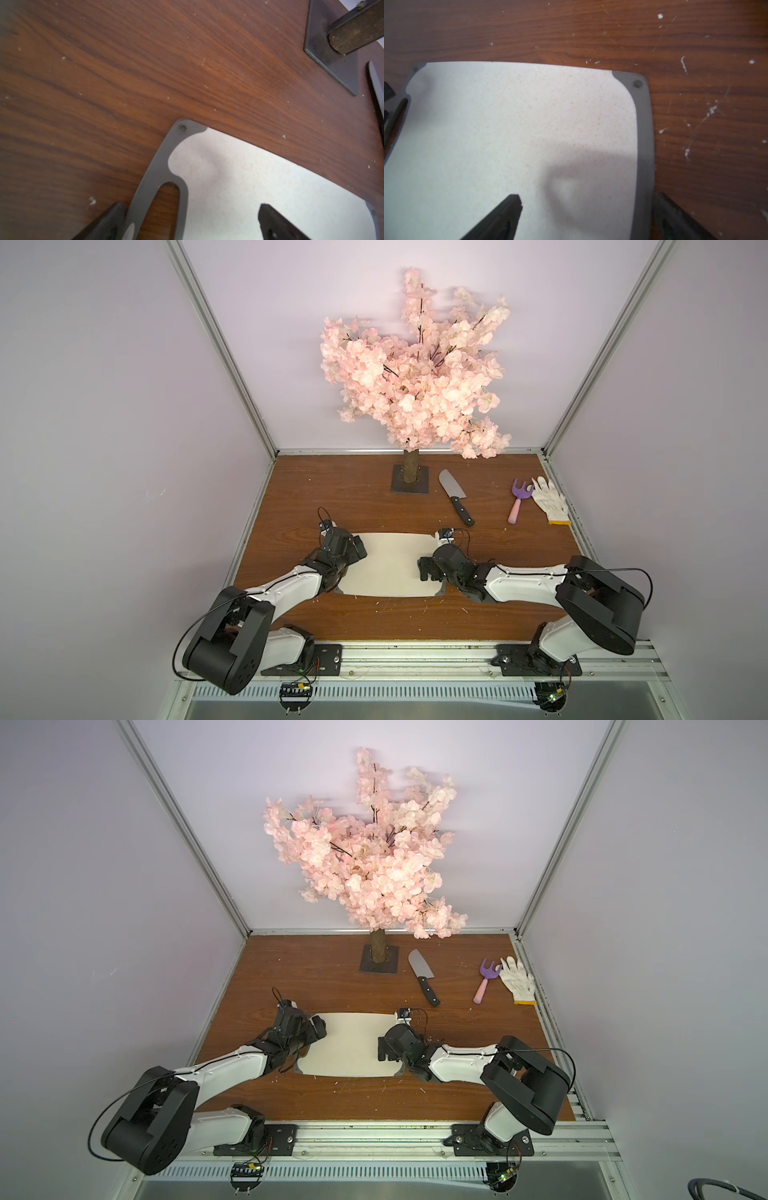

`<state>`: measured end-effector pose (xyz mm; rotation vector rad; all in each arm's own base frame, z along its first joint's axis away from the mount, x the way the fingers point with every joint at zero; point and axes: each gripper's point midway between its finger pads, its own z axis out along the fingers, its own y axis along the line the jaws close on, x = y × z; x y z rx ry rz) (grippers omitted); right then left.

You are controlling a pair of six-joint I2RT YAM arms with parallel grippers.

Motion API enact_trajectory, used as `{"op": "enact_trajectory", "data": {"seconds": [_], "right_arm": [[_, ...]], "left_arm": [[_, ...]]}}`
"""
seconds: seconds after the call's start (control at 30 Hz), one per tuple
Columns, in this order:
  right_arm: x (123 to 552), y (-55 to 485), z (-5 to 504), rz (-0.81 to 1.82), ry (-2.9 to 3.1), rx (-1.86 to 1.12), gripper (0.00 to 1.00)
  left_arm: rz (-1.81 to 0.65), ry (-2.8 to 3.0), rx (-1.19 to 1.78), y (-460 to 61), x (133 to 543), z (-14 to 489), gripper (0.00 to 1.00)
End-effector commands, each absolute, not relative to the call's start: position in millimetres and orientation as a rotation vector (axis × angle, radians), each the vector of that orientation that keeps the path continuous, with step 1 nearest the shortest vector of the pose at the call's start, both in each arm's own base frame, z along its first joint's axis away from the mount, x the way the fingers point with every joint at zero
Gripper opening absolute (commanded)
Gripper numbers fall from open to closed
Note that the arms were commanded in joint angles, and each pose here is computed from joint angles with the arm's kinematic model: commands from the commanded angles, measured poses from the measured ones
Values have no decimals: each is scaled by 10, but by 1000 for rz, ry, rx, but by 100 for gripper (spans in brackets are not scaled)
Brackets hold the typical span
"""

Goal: Align the knife with the edge of the cutting board
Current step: Adjust the work surface at the center of the board.

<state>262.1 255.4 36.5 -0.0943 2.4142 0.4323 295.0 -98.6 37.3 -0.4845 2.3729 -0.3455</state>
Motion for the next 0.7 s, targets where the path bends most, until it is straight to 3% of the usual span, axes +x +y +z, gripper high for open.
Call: {"op": "enact_trajectory", "data": {"seconds": [0.0,0.3,0.67], "right_arm": [[2372,2848,383,638,2462,-207,100],[2355,2743,365,620,2474,-213,100],[2456,2538,431,598,2454,-157,100]], "left_arm": [[-669,2595,-437,-1619,2403,116,100],[-741,2590,-348,-2067,2370,36,100],[-811,2580,-349,-2164,2356,-49,100]]}}
